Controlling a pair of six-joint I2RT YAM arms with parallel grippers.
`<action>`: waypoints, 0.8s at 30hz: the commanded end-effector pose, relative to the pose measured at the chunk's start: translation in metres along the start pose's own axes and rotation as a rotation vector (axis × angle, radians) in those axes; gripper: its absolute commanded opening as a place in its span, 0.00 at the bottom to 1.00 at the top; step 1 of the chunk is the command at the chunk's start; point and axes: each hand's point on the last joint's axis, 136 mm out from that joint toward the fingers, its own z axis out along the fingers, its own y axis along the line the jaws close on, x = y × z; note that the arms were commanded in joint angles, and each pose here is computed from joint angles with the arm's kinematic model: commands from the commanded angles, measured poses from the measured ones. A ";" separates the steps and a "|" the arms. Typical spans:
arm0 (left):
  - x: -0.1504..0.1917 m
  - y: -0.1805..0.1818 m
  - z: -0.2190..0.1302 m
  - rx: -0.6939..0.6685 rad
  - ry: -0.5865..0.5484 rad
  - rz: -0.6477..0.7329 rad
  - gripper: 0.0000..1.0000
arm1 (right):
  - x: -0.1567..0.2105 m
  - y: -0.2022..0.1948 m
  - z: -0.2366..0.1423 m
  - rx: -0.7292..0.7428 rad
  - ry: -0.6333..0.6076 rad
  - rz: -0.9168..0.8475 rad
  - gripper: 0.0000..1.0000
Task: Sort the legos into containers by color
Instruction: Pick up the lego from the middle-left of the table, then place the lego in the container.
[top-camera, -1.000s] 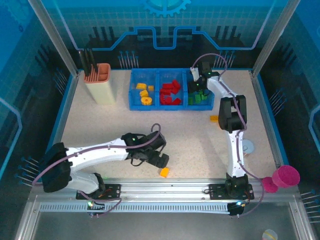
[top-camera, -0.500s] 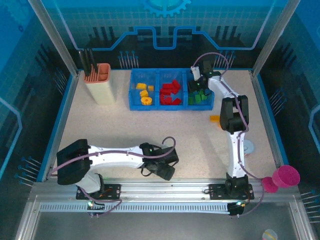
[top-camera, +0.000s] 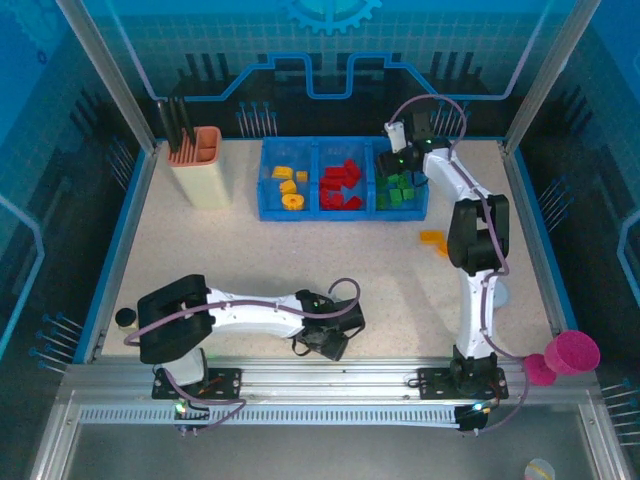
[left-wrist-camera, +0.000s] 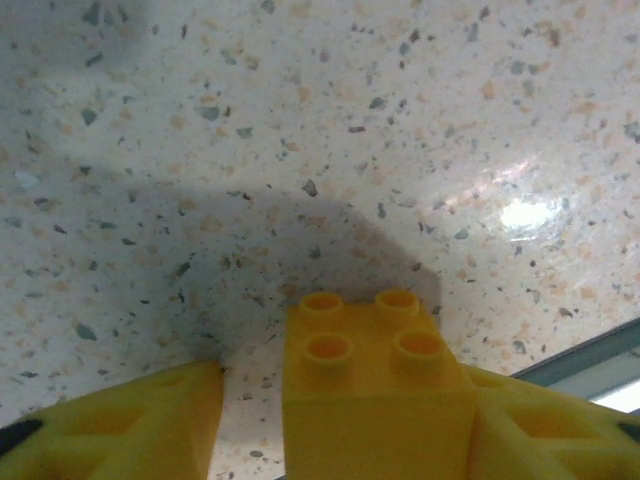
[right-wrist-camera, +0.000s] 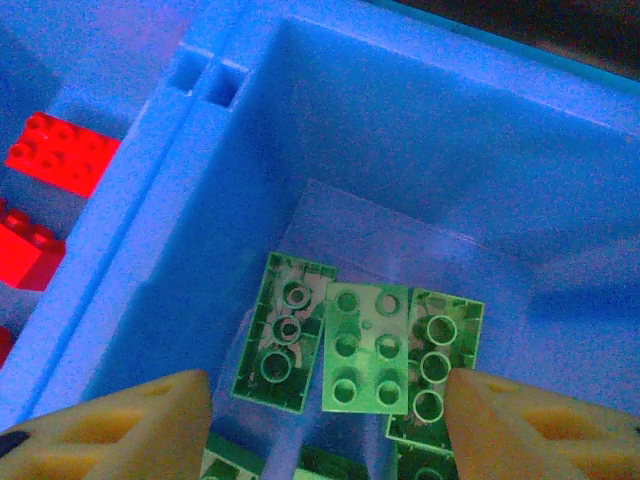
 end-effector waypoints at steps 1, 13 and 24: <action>0.002 -0.006 -0.002 0.024 0.008 0.009 0.47 | -0.016 0.002 -0.026 -0.021 -0.066 -0.007 0.65; -0.062 0.038 -0.077 -0.009 -0.186 0.003 0.22 | 0.006 -0.009 -0.093 0.063 -0.093 0.026 0.70; -0.228 0.120 -0.212 -0.100 -0.657 0.031 0.24 | 0.095 -0.048 -0.129 0.167 -0.088 0.323 0.69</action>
